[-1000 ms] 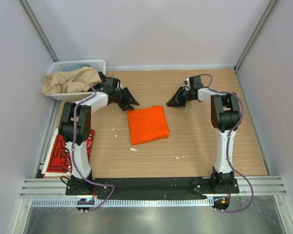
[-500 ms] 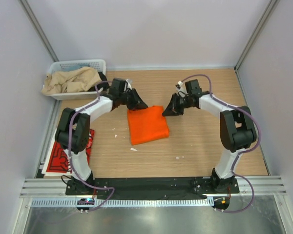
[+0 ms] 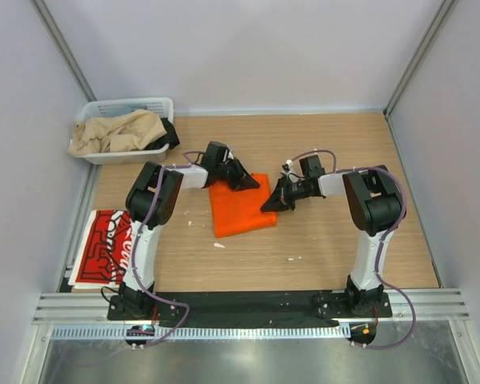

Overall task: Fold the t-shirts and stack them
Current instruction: Fold the tshirt

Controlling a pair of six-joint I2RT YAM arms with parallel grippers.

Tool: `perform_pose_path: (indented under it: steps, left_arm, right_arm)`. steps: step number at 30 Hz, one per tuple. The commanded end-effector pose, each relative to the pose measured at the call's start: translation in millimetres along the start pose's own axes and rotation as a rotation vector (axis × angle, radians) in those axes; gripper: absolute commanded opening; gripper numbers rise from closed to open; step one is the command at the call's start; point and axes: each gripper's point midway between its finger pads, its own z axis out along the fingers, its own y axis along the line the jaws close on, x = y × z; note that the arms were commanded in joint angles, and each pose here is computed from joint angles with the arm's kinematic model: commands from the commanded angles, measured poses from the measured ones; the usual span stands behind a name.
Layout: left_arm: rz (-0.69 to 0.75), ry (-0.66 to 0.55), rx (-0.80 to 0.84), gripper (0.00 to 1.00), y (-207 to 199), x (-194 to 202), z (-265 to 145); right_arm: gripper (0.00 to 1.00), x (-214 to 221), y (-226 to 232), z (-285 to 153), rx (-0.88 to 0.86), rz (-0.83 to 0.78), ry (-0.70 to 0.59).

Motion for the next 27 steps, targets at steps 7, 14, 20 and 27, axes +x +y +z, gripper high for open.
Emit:
perform_pose_path:
  steps: [7, 14, 20, 27]
  left_arm:
    - [-0.031, -0.013, -0.076, 0.07, 26, -7, 8]
    - [0.000, -0.003, -0.067, 0.06, 16, -5, 4]
    - [0.015, -0.003, -0.065, 0.07, 10, -5, -1]
    - [-0.001, 0.022, -0.084, 0.07, 15, -2, 1]
  right_arm:
    - [0.01, 53, -24, -7, 0.009, 0.051, 0.048]
    - [0.01, 54, 10, -34, 0.038, -0.028, -0.018]
    - [0.01, 34, 50, -6, 0.014, -0.118, 0.020]
    - [0.01, 47, 18, 43, -0.008, -0.056, 0.092]
